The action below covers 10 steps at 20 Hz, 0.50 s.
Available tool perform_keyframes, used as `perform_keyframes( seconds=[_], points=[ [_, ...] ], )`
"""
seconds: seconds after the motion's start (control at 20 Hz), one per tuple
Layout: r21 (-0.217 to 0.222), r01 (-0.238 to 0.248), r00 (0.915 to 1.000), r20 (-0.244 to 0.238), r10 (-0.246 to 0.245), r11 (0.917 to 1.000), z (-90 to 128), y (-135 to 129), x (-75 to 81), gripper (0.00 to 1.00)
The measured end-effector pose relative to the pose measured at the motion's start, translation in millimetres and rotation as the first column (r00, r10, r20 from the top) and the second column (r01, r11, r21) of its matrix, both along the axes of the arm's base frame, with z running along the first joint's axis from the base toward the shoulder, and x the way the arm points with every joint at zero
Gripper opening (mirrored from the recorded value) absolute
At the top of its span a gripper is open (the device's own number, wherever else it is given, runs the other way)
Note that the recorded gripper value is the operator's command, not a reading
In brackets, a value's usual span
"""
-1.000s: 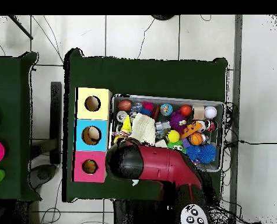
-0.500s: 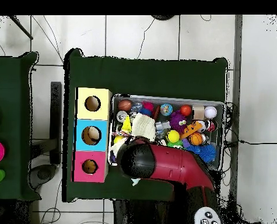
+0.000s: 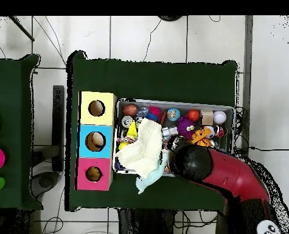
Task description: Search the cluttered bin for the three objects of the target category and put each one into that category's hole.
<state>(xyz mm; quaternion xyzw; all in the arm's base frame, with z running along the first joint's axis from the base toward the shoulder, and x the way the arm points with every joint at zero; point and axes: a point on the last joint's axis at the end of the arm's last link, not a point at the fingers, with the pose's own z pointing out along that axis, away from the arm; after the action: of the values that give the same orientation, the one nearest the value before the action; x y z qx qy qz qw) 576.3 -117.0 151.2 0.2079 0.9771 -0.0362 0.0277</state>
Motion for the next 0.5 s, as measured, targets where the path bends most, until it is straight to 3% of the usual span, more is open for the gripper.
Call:
perform_keyframes(
  seconds=[0.3, 0.5],
  points=[
    [0.024, 0.069, 0.9975, -0.018, -0.068, 0.9974, -22, -39, -9.8, 1.00],
    [0.028, 0.065, 0.9974, -0.032, -0.064, 0.9975, -52, -56, -22.2, 1.00]
  ],
)
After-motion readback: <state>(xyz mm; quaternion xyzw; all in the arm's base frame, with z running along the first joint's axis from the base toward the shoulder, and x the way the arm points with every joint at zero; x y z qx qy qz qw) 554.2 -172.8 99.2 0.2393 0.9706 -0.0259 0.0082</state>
